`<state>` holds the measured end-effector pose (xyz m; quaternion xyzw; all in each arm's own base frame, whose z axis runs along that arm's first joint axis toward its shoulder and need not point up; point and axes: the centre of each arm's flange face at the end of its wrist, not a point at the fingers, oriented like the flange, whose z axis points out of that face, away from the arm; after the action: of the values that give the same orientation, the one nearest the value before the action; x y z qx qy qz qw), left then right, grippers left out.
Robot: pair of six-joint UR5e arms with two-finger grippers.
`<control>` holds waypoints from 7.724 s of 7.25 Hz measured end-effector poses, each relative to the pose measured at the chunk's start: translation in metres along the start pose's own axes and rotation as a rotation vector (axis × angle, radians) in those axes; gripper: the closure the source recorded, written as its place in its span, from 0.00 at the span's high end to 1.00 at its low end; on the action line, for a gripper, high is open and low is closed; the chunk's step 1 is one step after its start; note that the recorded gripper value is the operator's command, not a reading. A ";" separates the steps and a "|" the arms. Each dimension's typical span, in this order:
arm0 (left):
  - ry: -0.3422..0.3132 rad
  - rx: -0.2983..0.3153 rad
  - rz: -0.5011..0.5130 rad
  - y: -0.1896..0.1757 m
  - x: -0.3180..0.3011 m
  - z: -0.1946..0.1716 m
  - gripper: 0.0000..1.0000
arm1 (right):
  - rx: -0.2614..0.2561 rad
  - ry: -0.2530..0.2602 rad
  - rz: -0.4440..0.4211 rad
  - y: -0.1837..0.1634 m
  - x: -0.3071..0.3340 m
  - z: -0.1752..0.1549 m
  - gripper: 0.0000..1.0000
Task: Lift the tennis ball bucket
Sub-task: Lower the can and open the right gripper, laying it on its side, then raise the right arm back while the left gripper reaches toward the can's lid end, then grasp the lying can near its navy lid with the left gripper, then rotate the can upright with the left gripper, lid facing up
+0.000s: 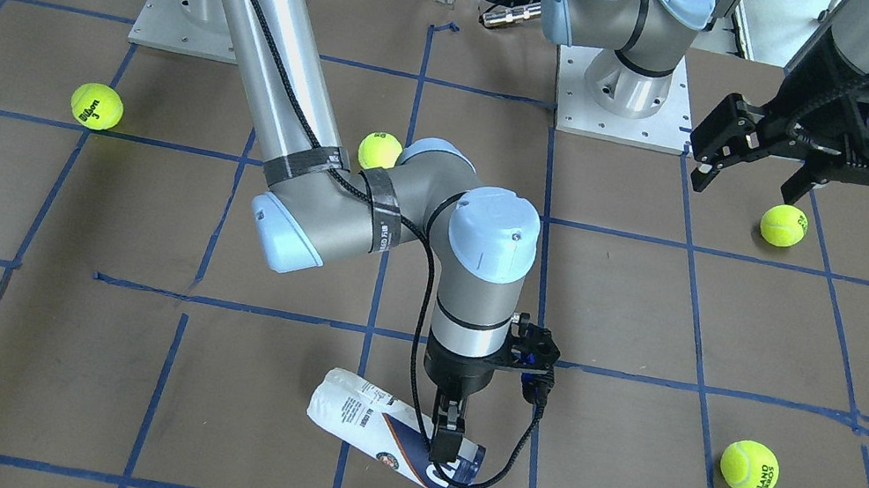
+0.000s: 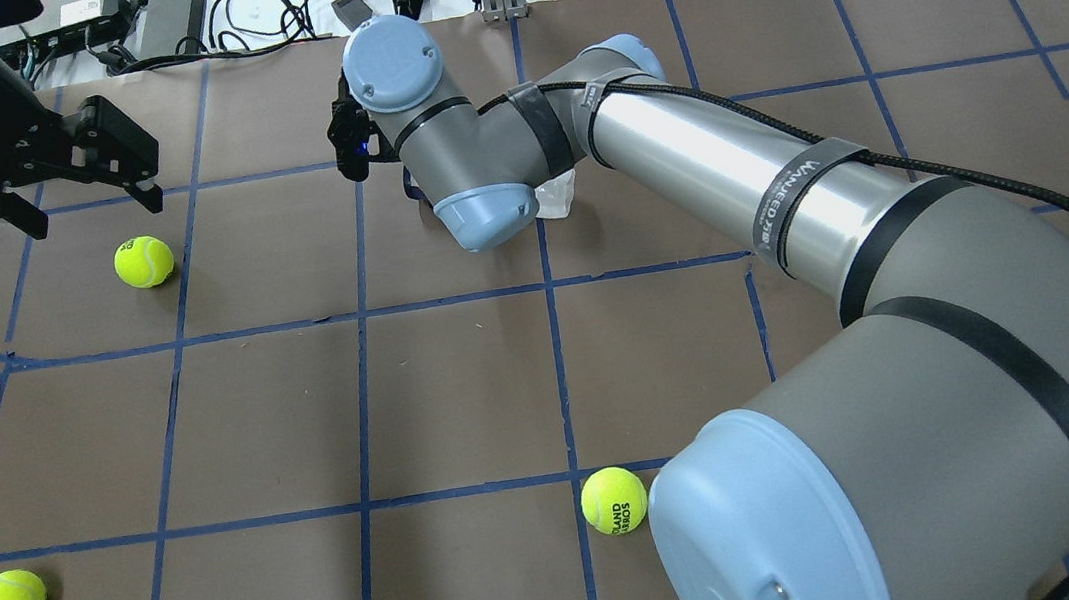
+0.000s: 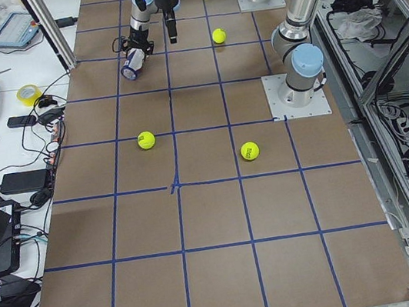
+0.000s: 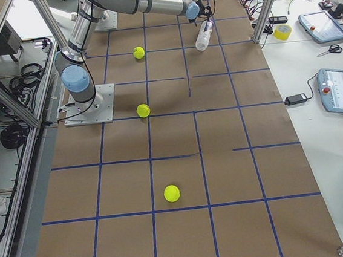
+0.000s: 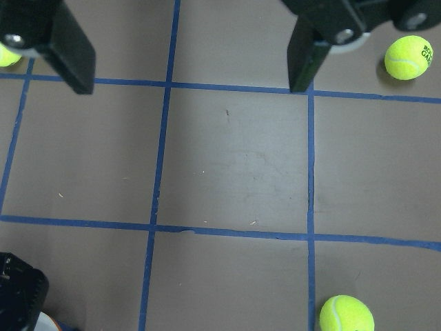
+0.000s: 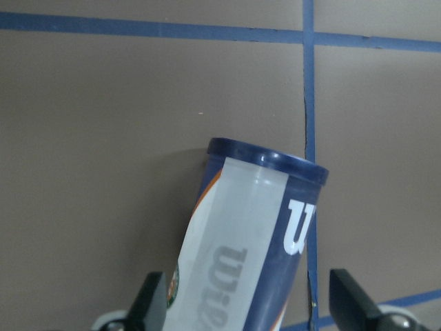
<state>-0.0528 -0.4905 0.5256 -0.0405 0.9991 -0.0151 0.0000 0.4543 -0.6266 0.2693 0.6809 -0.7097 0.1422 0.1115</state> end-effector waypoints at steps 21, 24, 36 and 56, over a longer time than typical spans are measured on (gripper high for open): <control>0.742 0.152 0.104 -0.192 0.089 0.332 1.00 | -0.200 -0.175 1.543 0.310 -0.006 -0.293 1.00; 0.773 0.144 0.080 -0.201 0.099 0.349 1.00 | -0.203 -0.169 1.547 0.310 -0.007 -0.293 1.00; 0.686 0.056 -0.385 -0.222 0.110 0.238 0.00 | -0.204 -0.143 1.642 0.310 -0.008 -0.299 1.00; 0.029 0.354 0.305 -0.140 0.232 0.177 0.00 | -0.208 -0.149 1.635 0.310 -0.008 -0.298 1.00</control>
<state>-0.2727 -0.6537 0.3531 0.1119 0.9753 -0.1903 -0.0052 0.1343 -0.5031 0.5297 -0.0562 -0.9961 0.0665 -0.0119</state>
